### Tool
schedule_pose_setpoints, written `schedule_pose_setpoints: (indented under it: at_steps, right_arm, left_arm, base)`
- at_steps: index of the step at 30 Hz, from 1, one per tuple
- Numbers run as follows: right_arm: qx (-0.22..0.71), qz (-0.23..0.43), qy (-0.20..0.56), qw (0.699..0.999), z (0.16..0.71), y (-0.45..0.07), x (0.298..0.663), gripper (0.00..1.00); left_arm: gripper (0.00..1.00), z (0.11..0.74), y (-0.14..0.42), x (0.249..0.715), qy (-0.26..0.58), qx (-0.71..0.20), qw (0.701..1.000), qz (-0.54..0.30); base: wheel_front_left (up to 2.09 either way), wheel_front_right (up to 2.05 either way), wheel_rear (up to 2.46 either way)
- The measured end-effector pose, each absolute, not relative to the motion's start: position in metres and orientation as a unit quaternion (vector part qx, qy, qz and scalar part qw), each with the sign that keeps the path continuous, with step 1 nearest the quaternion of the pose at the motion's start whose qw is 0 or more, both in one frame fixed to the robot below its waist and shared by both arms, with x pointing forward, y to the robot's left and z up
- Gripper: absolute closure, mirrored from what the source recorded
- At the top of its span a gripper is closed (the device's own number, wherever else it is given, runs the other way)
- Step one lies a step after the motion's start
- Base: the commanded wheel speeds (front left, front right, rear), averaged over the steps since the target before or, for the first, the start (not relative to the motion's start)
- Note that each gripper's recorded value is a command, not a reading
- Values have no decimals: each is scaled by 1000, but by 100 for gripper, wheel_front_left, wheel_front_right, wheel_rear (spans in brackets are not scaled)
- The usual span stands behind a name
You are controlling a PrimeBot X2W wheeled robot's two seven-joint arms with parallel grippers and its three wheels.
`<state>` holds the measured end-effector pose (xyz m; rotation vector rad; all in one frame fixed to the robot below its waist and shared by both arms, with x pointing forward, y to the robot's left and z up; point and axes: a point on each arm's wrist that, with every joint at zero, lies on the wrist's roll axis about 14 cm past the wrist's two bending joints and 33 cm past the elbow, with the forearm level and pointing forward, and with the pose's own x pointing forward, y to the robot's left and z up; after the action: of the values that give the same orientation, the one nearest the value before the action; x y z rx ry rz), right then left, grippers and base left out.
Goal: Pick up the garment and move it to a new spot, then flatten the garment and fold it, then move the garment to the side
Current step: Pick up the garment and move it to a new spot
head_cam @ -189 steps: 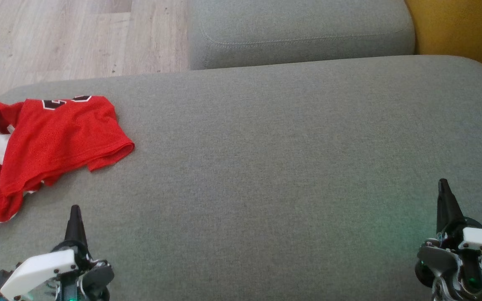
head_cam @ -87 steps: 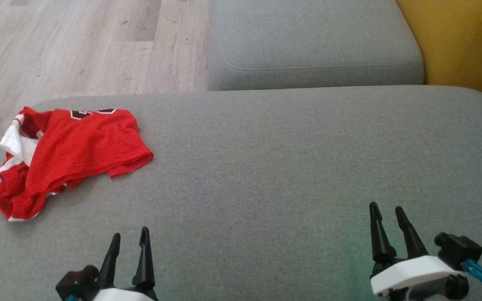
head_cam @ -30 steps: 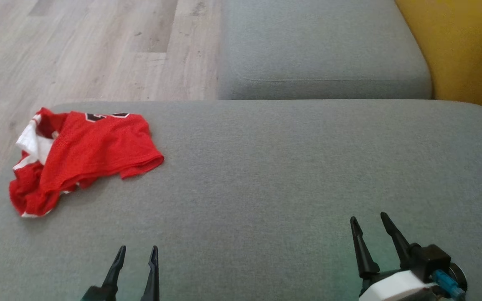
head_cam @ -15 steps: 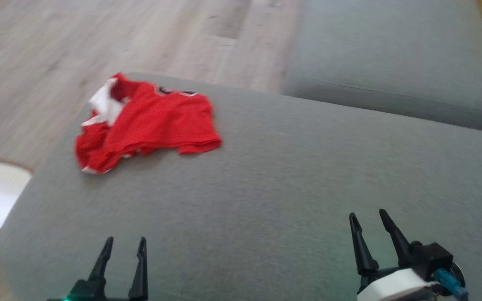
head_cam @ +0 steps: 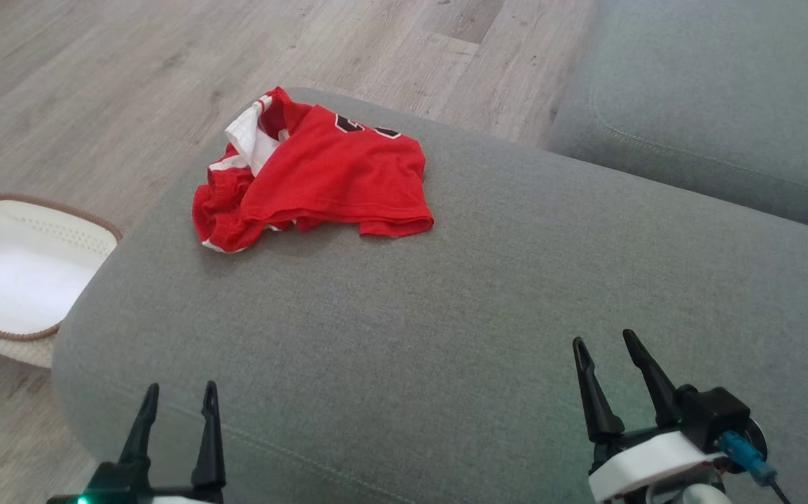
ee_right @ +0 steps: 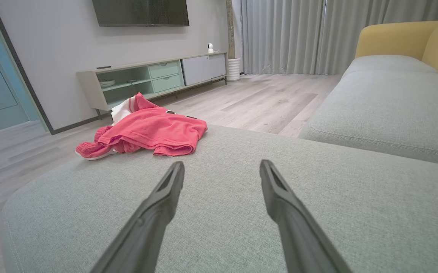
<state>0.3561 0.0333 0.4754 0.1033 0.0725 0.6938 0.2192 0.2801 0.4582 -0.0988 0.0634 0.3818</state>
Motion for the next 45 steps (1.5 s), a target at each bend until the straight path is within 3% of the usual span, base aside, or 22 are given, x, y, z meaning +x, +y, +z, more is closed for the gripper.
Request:
schedule_pose_setpoints:
  at_steps: [14,23,28,32,35,38,40,45]
  right_arm:
    - [50,320,34,945,473,20,364,0]
    - [35,278,50,959,453,-10,378,0]
    - [26,261,43,964,452,-20,404,0]
    - [19,245,49,968,444,-30,420,0]
    - [19,226,60,972,433,-43,429,0]
    - [18,217,67,974,427,-50,433,0]
    - [15,205,77,976,418,-59,437,0]
    - [11,189,86,978,408,-71,443,0]
  left_arm:
    - [0,511,318,228,-21,17,978,205]
    - [0,656,326,333,-141,132,976,104]
    - [0,684,321,412,-131,137,980,57]
    - [0,659,307,477,-63,133,989,22]
    - [0,588,281,519,43,128,991,-23]
    - [0,544,261,528,102,130,985,-55]
    - [0,482,231,529,183,117,971,-103]
    - [0,409,220,520,300,91,941,-125]
  base:
    - [0,0,0]
    - [0,0,0]
    - [0,0,0]
    - [0,0,0]
    - [0,0,0]
    - [0,0,0]
    - [0,0,0]
    - [0,0,0]
